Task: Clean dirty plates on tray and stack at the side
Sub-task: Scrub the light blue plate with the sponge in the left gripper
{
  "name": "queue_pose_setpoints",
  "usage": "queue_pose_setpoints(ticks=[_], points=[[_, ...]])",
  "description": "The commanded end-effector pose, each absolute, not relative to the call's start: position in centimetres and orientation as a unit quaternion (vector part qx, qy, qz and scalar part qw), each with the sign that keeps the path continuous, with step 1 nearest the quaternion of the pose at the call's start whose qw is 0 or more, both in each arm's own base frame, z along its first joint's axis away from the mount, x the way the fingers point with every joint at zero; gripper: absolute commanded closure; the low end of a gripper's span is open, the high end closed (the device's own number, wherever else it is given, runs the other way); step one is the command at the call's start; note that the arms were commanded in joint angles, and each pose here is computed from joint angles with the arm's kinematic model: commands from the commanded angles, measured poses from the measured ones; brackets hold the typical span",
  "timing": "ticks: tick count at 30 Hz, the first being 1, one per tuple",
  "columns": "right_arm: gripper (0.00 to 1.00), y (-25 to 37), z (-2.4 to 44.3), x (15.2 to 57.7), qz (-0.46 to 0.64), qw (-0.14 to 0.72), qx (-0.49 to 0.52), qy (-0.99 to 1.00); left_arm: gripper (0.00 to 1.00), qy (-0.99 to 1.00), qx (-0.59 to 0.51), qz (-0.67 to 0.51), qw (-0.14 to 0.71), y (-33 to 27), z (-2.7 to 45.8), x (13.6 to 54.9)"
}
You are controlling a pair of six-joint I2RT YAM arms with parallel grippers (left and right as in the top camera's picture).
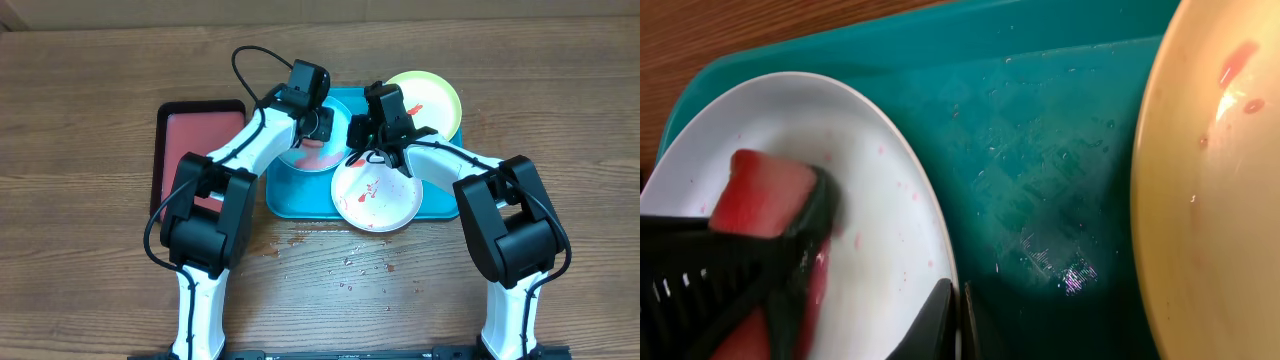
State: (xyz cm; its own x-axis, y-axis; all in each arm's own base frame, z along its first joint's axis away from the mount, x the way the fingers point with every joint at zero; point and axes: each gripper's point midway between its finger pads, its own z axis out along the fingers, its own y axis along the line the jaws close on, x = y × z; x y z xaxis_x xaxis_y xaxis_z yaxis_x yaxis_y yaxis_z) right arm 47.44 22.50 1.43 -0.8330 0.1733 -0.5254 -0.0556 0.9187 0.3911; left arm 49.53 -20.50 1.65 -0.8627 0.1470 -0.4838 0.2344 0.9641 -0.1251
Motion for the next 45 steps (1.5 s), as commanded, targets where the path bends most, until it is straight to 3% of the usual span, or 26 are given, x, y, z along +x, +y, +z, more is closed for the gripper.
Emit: queue_pose_setpoints(ticks=[1, 17, 34, 45], points=[[0.96, 23.4, 0.8, 46.6, 0.211, 0.266, 0.023, 0.940, 0.96, 0.973, 0.071, -0.090, 0.200, -20.2, -2.8, 48.5], [0.96, 23.2, 0.4, 46.2, 0.205, 0.255, 0.023, 0.944, 0.96, 0.992, -0.020, 0.022, 0.124, -10.4, -1.6, 47.8], [0.96, 23.3, 0.4, 46.2, 0.206, 0.255, 0.022, 0.945, 0.96, 0.979, 0.078, -0.080, 0.172, -19.5, -1.5, 49.1], [0.96, 23.3, 0.4, 46.1, 0.208, 0.254, 0.020, 0.944, 0.96, 0.970, 0.113, -0.186, 0.111, -22.9, -1.9, 46.2]])
